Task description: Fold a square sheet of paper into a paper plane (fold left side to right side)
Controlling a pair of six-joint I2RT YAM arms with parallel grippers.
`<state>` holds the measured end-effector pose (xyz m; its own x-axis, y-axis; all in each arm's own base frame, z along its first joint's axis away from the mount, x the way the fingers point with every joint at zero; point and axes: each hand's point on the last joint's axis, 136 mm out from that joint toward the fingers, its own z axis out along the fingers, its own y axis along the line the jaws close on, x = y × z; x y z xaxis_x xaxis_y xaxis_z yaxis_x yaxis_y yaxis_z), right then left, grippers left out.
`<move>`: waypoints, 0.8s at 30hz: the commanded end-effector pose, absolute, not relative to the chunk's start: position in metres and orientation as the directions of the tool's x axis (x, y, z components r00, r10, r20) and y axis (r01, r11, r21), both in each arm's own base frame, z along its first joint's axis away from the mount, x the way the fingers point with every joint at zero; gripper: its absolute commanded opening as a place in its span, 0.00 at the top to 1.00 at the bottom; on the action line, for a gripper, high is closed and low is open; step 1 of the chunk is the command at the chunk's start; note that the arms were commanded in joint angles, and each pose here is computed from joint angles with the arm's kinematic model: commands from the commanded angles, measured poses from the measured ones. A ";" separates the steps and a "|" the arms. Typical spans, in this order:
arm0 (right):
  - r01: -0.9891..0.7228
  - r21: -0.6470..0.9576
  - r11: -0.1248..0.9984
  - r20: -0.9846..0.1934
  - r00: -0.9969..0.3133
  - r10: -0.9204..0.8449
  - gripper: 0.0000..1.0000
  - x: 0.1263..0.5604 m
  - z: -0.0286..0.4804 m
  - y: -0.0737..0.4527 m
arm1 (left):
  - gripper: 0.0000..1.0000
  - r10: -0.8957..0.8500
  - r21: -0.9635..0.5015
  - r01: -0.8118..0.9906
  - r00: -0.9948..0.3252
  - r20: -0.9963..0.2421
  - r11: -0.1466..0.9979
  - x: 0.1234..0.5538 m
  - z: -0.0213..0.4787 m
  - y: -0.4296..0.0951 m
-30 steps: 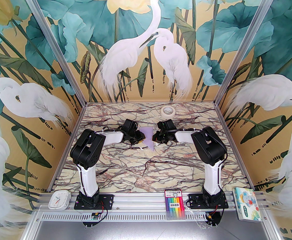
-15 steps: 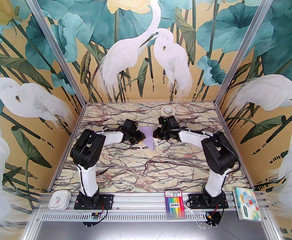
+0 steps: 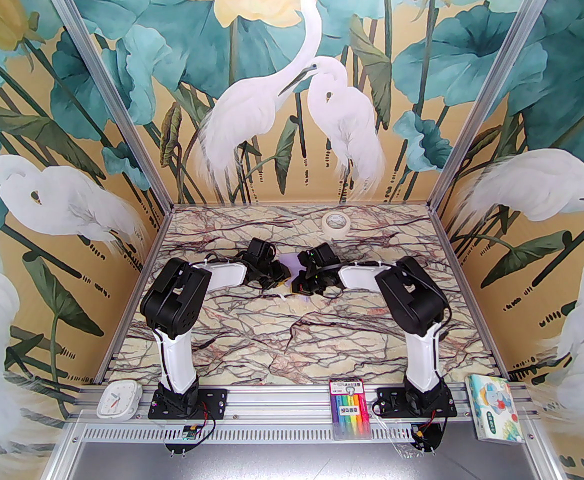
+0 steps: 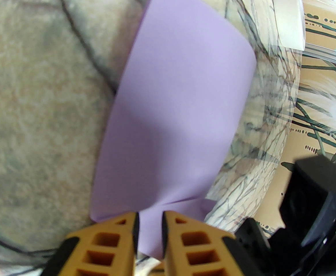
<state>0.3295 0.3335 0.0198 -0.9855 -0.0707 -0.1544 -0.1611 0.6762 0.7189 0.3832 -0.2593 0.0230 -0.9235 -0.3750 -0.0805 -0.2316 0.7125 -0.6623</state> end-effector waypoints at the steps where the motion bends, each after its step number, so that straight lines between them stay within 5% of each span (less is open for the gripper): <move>1: -0.126 0.724 0.678 -0.121 -0.991 -0.056 1.00 0.330 0.016 0.330 | 0.80 -0.398 -0.606 -0.288 -0.916 -0.052 0.742 0.375 -0.001 -0.247; 9: -0.100 0.707 0.700 -0.061 -0.995 -0.081 1.00 0.304 0.001 0.311 | 0.90 -0.431 -0.540 -0.345 -0.901 -0.037 0.768 0.371 -0.016 -0.235; 24: -0.043 0.776 0.629 -0.031 -0.999 -0.031 1.00 0.268 0.007 0.277 | 0.92 -0.417 -0.540 -0.337 -0.908 -0.029 0.771 0.371 -0.017 -0.237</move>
<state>0.2831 0.2888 0.0152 -0.9940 -0.0490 -0.0973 -0.1068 0.6145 0.7816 0.3842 -0.2567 0.0182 -0.9171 -0.3926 -0.0689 -0.2594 0.7191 -0.6447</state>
